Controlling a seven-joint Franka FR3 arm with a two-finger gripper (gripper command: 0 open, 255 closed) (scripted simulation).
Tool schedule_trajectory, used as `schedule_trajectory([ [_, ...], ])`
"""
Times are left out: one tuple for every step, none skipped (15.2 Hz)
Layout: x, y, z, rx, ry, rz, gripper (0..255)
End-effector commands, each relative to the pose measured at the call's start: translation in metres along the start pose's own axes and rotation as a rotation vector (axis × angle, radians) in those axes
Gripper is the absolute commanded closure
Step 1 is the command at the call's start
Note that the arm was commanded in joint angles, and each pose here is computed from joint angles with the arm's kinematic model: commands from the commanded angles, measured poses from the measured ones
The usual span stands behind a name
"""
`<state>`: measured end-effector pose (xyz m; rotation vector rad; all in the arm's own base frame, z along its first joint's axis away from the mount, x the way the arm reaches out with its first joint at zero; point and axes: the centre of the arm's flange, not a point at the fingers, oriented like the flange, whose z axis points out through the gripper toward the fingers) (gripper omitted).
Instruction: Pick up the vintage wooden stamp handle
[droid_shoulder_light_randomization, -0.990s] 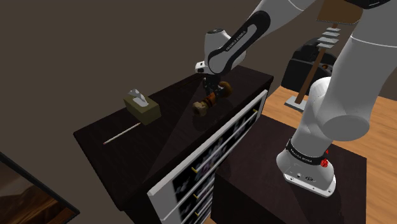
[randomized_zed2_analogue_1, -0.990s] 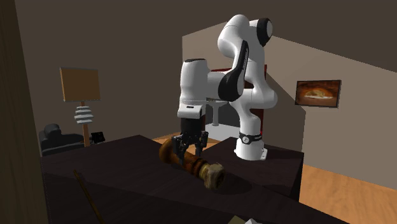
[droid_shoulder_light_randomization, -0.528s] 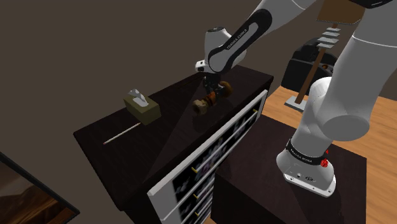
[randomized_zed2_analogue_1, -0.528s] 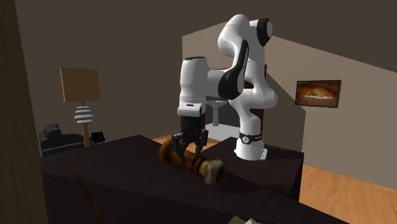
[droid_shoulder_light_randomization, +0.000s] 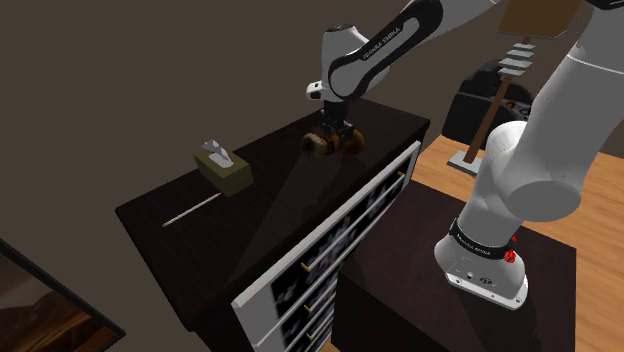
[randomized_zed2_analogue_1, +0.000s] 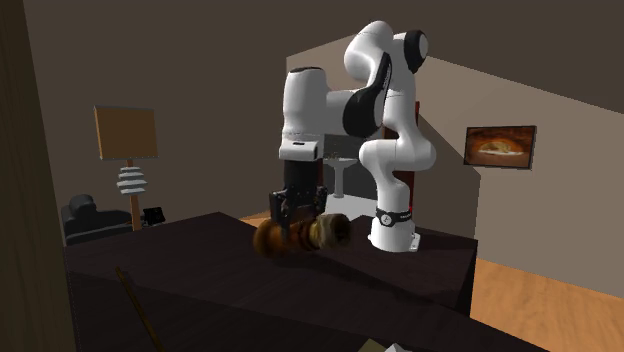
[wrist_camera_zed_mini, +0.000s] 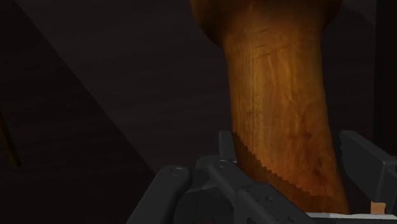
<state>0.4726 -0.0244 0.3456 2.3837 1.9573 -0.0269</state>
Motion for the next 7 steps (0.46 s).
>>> schedule_trajectory([
  [-0.001, 0.001, -0.011, 0.000, 0.000, 0.000, 255],
  [-0.001, 0.001, -0.016, 0.000, 0.000, 0.000, 255],
  [-0.001, 0.001, -0.022, 0.000, 0.000, 0.000, 255],
  [-0.001, 0.001, -0.027, 0.000, 0.000, 0.000, 255],
  [-0.002, 0.001, -0.032, 0.000, 0.000, 0.000, 255],
  [-0.002, 0.001, -0.033, 0.000, 0.000, 0.000, 255],
  [-0.002, 0.001, -0.033, 0.000, 0.000, 0.000, 255],
])
